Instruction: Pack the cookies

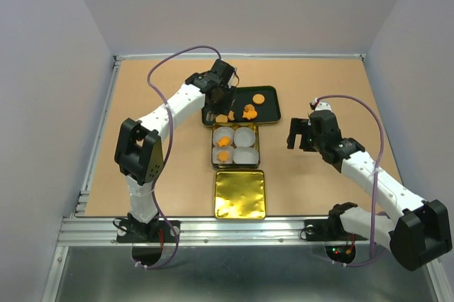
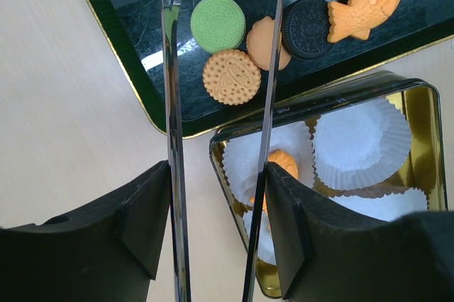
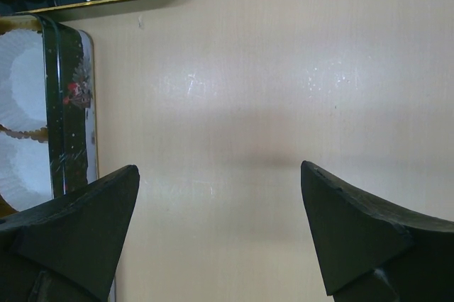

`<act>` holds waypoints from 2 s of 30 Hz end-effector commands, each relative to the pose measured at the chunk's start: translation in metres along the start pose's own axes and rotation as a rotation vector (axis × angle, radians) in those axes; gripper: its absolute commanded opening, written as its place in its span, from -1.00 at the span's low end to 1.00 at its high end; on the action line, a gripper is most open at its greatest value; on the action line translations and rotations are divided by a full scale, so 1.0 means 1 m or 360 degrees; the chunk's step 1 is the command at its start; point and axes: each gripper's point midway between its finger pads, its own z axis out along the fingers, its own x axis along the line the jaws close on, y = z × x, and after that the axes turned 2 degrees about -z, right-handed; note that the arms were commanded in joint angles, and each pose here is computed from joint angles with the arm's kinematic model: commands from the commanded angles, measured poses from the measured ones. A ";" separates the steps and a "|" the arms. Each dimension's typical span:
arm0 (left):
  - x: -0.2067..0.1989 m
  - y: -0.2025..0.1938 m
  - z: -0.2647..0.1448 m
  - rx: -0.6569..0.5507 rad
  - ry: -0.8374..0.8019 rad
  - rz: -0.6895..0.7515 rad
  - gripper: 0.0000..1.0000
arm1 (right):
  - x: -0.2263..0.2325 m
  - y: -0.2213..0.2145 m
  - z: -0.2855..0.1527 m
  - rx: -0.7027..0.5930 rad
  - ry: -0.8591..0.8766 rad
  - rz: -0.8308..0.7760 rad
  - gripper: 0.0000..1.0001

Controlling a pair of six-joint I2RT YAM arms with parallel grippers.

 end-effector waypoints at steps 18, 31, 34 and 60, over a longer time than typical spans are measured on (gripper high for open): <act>0.005 0.009 0.021 0.0004 0.0041 -0.0059 0.22 | 0.012 0.048 -0.011 -0.0196 0.0062 -0.0037 1.00; 0.007 0.010 0.018 0.0014 0.0060 -0.0060 0.00 | 0.011 0.048 -0.010 -0.0198 0.0055 -0.0041 1.00; 0.008 0.012 0.016 0.0009 0.0063 -0.0064 -0.02 | 0.011 0.047 -0.010 -0.0193 0.0053 -0.0040 1.00; 0.009 0.043 -0.065 -0.0155 -0.0004 -0.0114 -0.18 | 0.022 0.047 -0.004 -0.0183 0.0112 0.0086 1.00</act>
